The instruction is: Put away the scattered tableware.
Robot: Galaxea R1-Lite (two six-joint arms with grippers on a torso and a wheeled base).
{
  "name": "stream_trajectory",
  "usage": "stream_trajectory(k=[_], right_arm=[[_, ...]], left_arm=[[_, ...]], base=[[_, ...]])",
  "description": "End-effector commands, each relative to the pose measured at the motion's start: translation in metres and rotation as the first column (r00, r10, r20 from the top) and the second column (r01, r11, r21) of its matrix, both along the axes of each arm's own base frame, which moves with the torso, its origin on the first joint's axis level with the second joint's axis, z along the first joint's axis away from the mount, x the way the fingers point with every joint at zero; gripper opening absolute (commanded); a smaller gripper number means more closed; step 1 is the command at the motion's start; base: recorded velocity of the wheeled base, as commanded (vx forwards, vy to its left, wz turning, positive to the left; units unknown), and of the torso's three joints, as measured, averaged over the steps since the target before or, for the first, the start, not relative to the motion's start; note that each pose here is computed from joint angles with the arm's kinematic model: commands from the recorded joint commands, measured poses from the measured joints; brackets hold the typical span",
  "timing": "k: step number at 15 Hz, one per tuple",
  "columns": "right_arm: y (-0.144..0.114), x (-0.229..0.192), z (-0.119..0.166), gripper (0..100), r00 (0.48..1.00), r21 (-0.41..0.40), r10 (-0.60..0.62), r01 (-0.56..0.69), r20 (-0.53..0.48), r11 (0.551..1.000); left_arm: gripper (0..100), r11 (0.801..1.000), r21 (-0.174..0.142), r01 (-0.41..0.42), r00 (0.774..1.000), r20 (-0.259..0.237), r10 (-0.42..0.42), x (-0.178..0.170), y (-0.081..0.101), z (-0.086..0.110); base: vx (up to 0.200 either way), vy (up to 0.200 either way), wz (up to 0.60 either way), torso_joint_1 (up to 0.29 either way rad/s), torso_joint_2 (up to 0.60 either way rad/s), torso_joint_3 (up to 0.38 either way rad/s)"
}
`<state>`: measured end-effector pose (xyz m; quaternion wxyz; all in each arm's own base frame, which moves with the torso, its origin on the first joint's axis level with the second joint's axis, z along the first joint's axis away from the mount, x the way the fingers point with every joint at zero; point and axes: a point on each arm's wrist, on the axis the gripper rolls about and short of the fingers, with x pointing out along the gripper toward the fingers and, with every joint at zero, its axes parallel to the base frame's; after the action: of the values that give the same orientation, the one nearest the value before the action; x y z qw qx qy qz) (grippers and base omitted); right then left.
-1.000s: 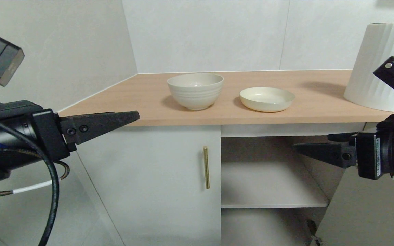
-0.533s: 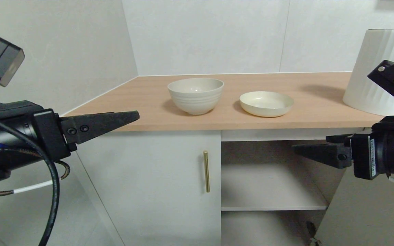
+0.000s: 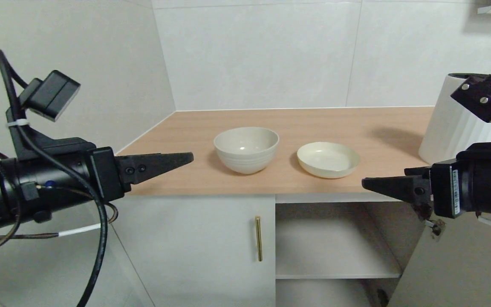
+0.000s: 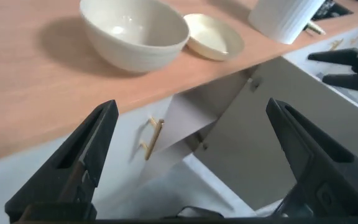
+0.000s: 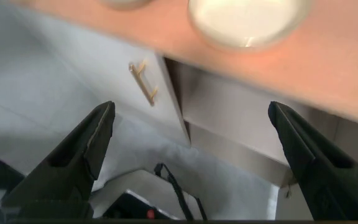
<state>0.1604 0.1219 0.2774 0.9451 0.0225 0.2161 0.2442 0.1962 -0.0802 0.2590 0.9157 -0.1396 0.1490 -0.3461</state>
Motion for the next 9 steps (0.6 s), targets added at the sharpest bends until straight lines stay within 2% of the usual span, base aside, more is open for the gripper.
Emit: stream_trajectory(k=[1, 4, 6, 9], right_arm=[[-0.002, 0.004, -0.001, 100, 1.0, -0.008, -0.003, 0.003, 0.006, 1.0], [0.002, 0.011, -0.005, 100, 1.0, -0.015, -0.008, 0.008, 0.002, 1.0], [0.008, 0.018, -0.007, 100, 1.0, -0.012, -0.016, 0.016, 0.014, 1.0], [0.018, 0.034, -0.008, 100, 0.998, -0.022, -0.057, 0.057, 0.008, 0.998]], left_arm=[[100, 1.0, 0.016, -0.002, 0.999, -0.032, 0.002, 0.03, -0.015, -0.003], [100, 1.0, 0.023, -0.007, 0.999, -0.038, 0.008, 0.03, -0.016, 0.0], [100, 0.999, 0.035, -0.006, 0.998, -0.069, 0.009, 0.016, -0.011, 0.008], [100, 0.996, 0.058, -0.067, 0.994, -0.087, 0.072, 0.013, -0.009, 0.017]], base=[[0.0, 0.0, 0.0, 0.173, -0.47, -0.29], [0.0, 0.0, 0.0, 0.155, -0.41, -0.248], [0.0, 0.0, 0.0, 0.051, -0.13, -0.08], [0.0, 0.0, 0.0, 0.004, -0.02, -0.012]])
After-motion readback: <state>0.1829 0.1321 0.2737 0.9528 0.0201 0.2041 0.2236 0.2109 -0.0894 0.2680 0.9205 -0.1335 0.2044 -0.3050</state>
